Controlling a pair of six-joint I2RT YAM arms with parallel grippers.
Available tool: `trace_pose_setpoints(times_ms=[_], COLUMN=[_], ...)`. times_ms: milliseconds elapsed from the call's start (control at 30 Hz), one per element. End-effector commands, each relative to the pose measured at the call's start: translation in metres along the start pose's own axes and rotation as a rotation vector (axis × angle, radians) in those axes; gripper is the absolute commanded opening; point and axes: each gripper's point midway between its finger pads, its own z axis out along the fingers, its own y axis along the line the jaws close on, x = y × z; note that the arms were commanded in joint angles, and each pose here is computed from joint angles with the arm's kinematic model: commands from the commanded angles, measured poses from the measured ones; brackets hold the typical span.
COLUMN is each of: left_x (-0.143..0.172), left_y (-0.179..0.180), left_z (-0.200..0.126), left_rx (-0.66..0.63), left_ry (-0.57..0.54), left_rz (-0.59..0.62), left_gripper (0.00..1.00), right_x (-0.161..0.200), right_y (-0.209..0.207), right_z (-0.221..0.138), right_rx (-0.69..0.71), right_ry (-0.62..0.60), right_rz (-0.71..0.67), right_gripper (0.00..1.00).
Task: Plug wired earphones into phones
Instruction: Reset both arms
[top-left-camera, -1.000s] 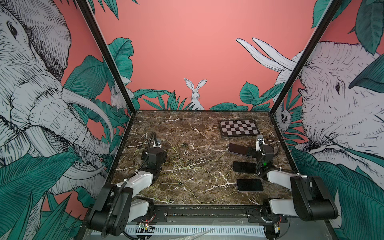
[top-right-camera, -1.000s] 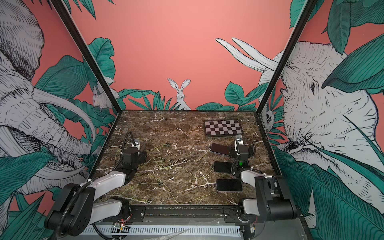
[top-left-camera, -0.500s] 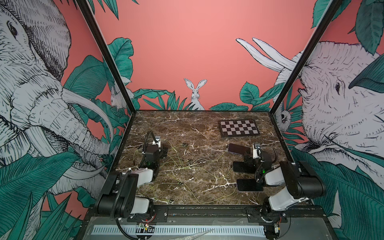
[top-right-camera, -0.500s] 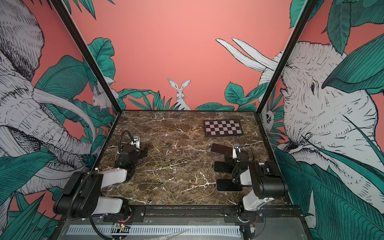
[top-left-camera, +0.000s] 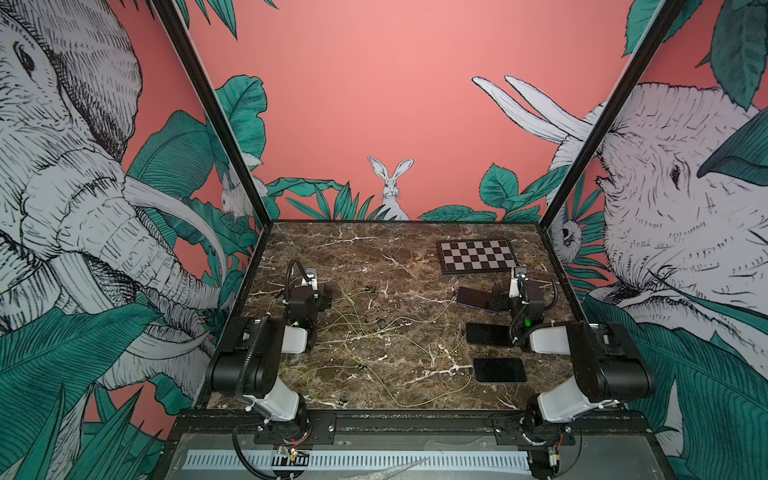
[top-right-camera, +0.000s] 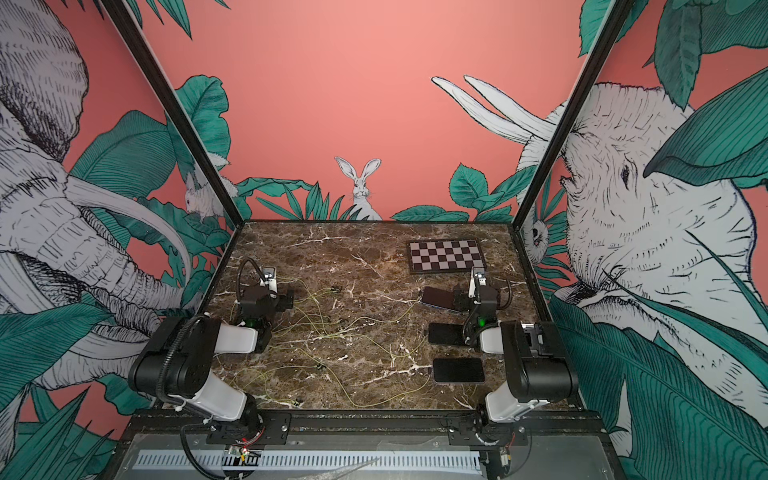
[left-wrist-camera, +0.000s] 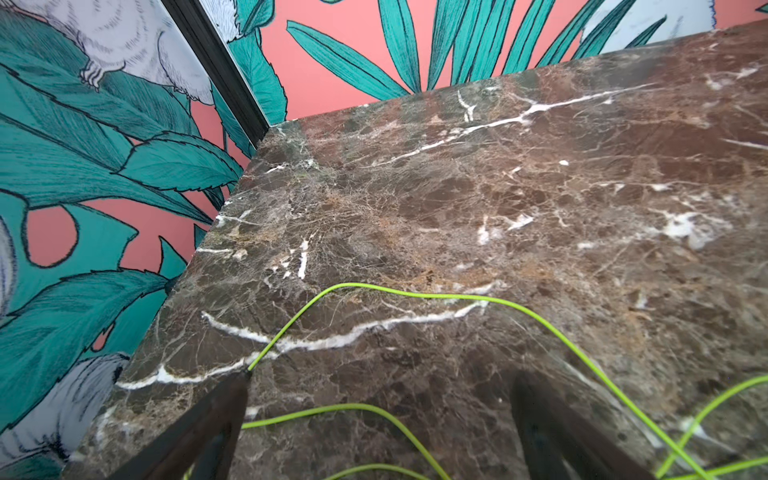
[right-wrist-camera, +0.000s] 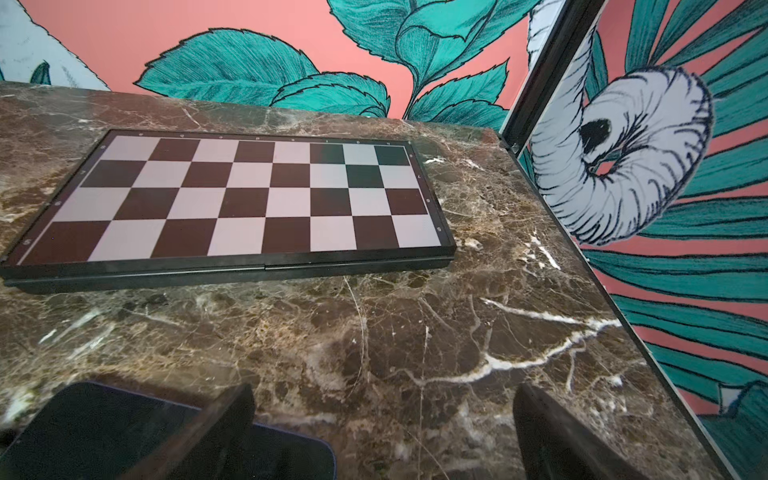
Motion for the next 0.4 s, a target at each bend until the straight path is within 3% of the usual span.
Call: trace_pose_setpoints(times_ms=[0, 367], left_x=[-0.0119, -0.0125], left_y=[0.0016, 0.0015], left_z=[-0.0008, -0.0007], left_rx=[0.004, 0.004], left_ry=[-0.03, -0.033], left_rz=[-0.024, -0.025], left_gripper=[1.0, 1.0], right_x=[-0.0065, -0.0066], right_y=[0.0013, 0.0025], right_z=[-0.0007, 0.0001], right_rx=[-0.009, -0.017], right_ry=[-0.023, -0.02], right_rz=[0.007, 0.004], right_gripper=[0.99, 0.99])
